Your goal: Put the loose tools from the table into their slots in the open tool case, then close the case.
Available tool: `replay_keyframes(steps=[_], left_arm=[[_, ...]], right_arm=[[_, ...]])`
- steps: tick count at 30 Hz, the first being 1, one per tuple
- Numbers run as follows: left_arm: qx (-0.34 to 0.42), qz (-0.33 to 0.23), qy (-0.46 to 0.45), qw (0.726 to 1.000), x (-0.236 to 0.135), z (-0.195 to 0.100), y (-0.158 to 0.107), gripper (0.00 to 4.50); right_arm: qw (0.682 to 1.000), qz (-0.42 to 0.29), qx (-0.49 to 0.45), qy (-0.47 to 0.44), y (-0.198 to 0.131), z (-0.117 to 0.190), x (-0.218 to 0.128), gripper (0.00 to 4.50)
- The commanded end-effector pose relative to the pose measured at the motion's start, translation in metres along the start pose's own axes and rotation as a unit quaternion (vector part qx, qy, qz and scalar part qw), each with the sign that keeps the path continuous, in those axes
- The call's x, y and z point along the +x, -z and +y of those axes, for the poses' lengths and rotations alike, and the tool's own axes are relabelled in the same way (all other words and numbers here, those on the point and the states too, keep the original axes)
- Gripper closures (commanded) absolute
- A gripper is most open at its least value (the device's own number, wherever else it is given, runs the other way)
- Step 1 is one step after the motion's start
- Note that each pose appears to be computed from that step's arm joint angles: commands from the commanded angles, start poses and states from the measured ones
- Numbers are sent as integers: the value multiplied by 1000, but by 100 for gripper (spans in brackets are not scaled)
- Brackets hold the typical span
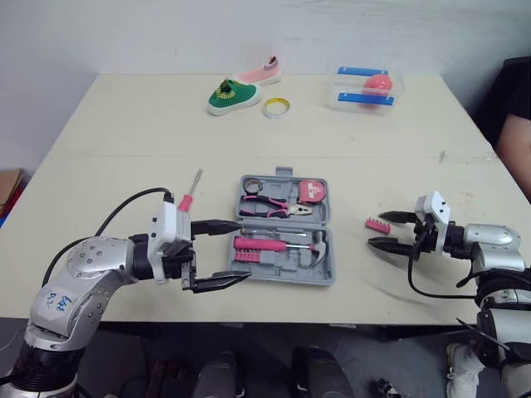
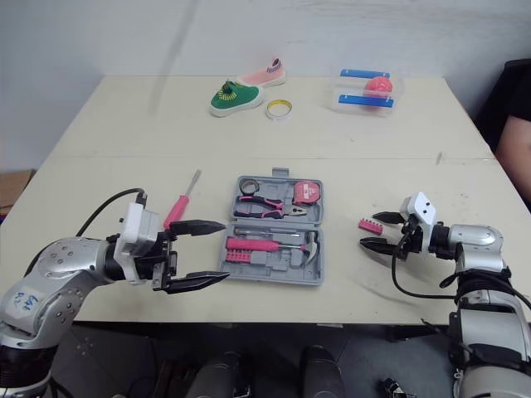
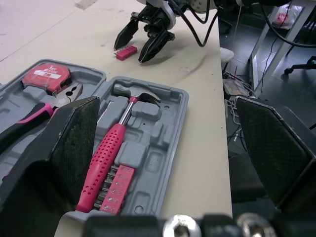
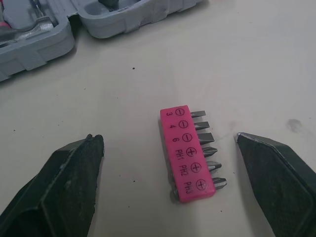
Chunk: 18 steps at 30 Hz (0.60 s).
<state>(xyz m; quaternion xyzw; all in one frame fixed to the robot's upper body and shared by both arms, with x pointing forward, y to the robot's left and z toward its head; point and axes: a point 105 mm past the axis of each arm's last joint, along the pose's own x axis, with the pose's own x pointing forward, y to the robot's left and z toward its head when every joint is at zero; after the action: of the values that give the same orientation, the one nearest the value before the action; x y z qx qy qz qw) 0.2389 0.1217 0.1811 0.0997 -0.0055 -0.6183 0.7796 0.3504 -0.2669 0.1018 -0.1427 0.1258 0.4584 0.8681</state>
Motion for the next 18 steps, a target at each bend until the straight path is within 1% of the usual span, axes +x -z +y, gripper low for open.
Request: replay_keyframes(steps=[1,3,6,7,13,15,18], left_arm=[[20,-5,10,1000,0,-4,-10,0],[20,-4,11,1000,-1,-5,-10,0],[18,-3,14,1000,-1,-5,-11,0],[17,-2,17,1000,-1,-6,-11,0],[20,-5,22,1000,1,-6,-12,0],[30,-11,16,999,0,-3,-14,0],[42,-19,5,999,-6,5,-16,0]], right_arm=[[1000,24,-2,13,12,0,-6,86],[1000,26,-5,18,14,0,-7,182],[999,21,-3,24,13,-2,-6,348],[999,18,-5,26,12,-2,-6,372],[999,-5,-36,31,-1,-5,-9,371],[998,-32,-61,11,-25,-6,-8,371],[994,-35,-87,-61,-58,14,-2,371]])
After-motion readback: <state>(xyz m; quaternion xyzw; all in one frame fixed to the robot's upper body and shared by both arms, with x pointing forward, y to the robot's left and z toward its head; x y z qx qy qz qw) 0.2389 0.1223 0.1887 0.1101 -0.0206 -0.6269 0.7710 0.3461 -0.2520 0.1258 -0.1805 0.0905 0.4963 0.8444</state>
